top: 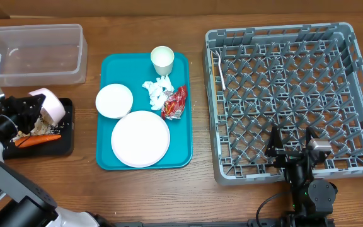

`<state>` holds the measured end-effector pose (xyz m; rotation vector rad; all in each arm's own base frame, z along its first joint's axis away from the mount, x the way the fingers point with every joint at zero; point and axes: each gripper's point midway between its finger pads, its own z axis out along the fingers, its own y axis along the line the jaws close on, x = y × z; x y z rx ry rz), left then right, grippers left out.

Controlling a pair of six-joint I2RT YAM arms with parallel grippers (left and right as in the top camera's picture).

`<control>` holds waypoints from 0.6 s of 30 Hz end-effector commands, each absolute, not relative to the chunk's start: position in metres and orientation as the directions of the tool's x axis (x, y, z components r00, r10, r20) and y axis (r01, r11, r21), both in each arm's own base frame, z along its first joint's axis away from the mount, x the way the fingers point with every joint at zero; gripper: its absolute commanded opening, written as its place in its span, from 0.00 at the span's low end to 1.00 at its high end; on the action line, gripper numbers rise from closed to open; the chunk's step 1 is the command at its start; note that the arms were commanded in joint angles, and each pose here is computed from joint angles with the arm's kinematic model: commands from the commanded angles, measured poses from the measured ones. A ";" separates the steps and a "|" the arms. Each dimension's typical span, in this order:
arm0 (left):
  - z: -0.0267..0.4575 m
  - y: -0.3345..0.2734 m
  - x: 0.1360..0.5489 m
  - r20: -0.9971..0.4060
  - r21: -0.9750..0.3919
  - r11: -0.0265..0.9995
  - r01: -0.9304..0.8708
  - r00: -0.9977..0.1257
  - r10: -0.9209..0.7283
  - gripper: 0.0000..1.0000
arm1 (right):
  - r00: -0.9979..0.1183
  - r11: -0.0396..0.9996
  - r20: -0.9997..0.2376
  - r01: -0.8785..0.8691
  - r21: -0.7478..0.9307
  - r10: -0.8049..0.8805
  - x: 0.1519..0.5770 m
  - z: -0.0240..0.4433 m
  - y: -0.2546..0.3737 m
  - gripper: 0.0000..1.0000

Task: Sort waste into correct bins and load items into the dishwasher rack
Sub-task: 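Tilt the pink bowl with the left gripper to pour rice onto the black tray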

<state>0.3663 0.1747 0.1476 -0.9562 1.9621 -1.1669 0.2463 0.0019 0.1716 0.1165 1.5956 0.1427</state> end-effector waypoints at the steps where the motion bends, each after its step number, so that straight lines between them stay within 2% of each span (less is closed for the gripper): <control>1: 0.154 0.184 0.357 -0.123 -0.934 0.269 -0.234 -0.497 -0.859 0.04 | -0.025 0.986 -0.985 0.000 0.168 0.168 0.247 0.169 -0.001 1.00; 7: 0.163 0.193 0.348 -0.110 -0.952 0.231 -0.200 -0.483 -0.869 0.04 | -0.024 0.986 -0.985 0.000 0.168 0.168 0.247 0.170 -0.001 1.00; 10: 0.159 0.200 0.349 -0.141 -0.942 0.264 -0.209 -0.466 -0.873 0.04 | -0.024 0.986 -0.985 0.000 0.168 0.168 0.247 0.170 -0.001 1.00; 13: 0.167 0.195 0.352 -0.143 -0.965 0.233 -0.123 -0.498 -0.855 0.04 | -0.025 0.986 -0.985 0.000 0.168 0.168 0.247 0.169 -0.001 1.00; 17: 0.159 0.193 0.353 0.010 -0.982 0.087 -0.170 -0.501 -0.865 0.04 | -0.025 0.986 -0.985 0.000 0.168 0.168 0.247 0.169 -0.001 1.00; 18: 0.158 0.193 0.353 0.013 -0.984 0.080 -0.161 -0.507 -0.862 0.04 | -0.025 0.986 -0.985 0.000 0.168 0.168 0.247 0.169 -0.001 1.00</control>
